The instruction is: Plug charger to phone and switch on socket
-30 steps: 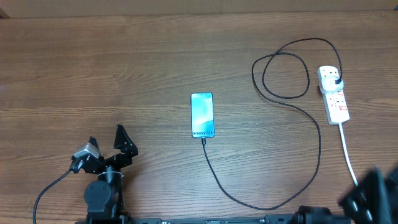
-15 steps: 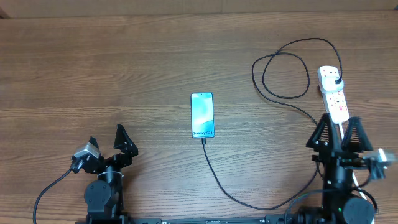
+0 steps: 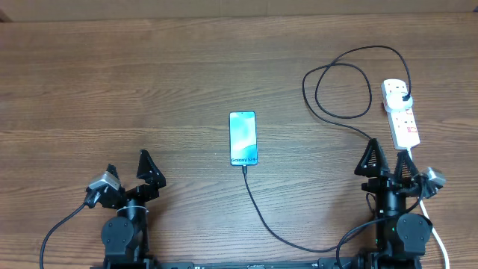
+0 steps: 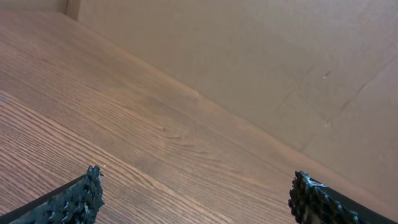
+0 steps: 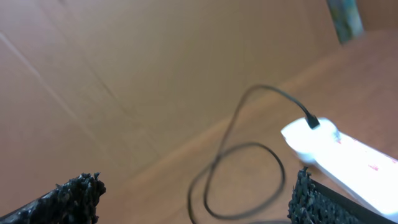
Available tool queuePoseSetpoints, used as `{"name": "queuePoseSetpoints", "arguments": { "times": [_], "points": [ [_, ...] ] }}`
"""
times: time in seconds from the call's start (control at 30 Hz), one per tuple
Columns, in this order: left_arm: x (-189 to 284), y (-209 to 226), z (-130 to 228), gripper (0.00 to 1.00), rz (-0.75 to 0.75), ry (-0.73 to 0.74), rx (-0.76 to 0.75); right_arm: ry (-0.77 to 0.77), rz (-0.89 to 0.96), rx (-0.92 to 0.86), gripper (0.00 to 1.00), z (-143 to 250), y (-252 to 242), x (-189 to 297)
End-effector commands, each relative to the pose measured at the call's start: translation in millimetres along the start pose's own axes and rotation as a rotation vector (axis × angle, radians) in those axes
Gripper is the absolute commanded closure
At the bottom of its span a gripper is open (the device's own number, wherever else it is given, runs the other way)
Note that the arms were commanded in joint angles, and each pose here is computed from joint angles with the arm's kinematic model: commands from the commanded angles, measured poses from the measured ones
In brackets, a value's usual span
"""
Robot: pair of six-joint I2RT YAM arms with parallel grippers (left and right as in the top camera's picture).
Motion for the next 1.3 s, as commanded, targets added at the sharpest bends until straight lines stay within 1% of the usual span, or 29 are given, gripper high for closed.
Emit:
{"name": "queuePoseSetpoints", "arguments": {
  "times": [0.0, 0.17, 0.73, 0.93, 1.27],
  "points": [
    [-0.3, 1.1, 1.1, 0.00, -0.001, 0.004, -0.028, 0.046, 0.022, 0.004, 0.00, 10.6, -4.2, -0.1],
    [-0.3, 1.1, 1.1, 0.00, -0.001, 0.004, -0.028, 0.132, 0.046, 0.006, 0.00, 27.3, -9.1, 1.6],
    [-0.3, 1.1, 1.1, 0.00, -0.001, 0.004, -0.028, 0.101, 0.096, 0.017, 0.00, 23.3, -15.2, 1.2],
    [-0.3, 1.1, 1.1, 0.00, -0.001, 0.004, -0.028, 0.124, 0.052, 0.014, 0.00, 26.6, -10.0, 1.1],
    [-0.3, 1.1, 1.1, 0.00, -0.001, 0.004, -0.028, 0.124, 0.051, 0.014, 0.00, 26.7, -9.8, 1.1]
  ]
}}
Point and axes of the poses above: each gripper's point midway between its finger pads, its own x axis back along the fingers, its own y axis along the line the jaws close on, z = x × y, the point moved 5 cm from there along x, back along the fingers, and after that the axes turned 14 degrees about x, right-handed, at the moved point
